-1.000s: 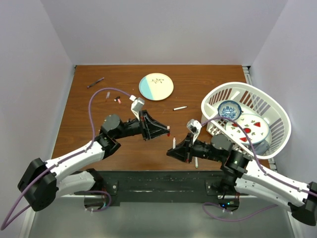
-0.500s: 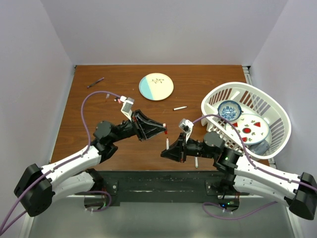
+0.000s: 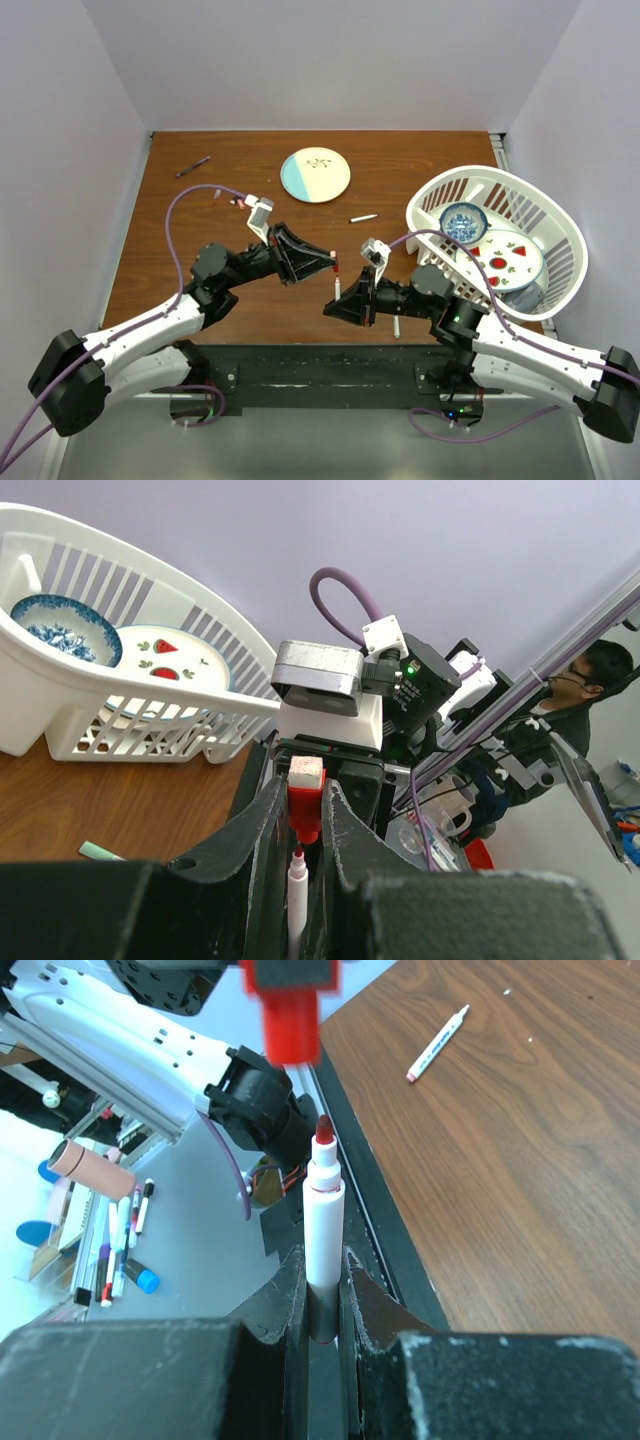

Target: Insert the pens into the pen caps

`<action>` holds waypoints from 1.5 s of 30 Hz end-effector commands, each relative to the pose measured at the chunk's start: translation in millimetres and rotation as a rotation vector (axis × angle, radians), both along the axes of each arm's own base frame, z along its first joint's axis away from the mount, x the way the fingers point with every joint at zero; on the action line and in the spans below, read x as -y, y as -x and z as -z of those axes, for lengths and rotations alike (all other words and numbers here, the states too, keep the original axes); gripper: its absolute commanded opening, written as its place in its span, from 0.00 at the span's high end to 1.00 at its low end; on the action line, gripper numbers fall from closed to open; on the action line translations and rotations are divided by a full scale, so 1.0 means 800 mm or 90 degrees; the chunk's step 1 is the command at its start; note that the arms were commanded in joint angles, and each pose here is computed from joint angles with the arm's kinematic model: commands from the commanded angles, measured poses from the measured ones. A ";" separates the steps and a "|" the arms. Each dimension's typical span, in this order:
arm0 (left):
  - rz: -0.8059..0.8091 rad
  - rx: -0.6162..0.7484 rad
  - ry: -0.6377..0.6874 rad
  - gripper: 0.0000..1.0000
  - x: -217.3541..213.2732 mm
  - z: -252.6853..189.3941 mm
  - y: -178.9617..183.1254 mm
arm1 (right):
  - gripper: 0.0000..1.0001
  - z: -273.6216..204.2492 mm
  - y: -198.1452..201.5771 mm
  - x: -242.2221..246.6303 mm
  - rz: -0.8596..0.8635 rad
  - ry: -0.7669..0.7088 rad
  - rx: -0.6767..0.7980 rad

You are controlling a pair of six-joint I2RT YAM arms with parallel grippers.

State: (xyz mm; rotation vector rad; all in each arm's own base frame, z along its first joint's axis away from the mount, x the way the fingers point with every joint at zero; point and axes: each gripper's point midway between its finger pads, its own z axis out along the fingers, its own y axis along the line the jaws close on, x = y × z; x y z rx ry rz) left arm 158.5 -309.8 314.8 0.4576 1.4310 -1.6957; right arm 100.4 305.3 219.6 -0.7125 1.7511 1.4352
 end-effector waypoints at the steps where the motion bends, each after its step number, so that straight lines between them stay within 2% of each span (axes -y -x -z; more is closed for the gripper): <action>1: -0.003 0.009 0.003 1.00 -0.001 -0.002 0.003 | 1.00 -0.038 -0.001 -0.006 -0.007 -0.045 0.028; 19: 0.027 -0.013 -0.026 1.00 0.011 0.018 0.012 | 1.00 -0.045 -0.004 -0.003 0.007 -0.055 0.032; 25: 0.064 -0.029 -0.067 1.00 0.014 0.041 0.027 | 1.00 -0.048 -0.019 0.005 0.057 -0.040 0.045; 29: 0.069 -0.069 -0.117 1.00 0.010 0.069 0.031 | 1.00 -0.054 -0.026 0.017 0.090 -0.032 0.064; 37: 0.093 -0.077 -0.090 1.00 0.007 0.072 0.046 | 1.00 -0.061 -0.030 0.012 0.093 -0.034 0.064; 45: 0.126 -0.081 -0.117 1.00 0.011 0.093 0.057 | 1.00 -0.069 -0.035 0.012 0.090 0.001 0.095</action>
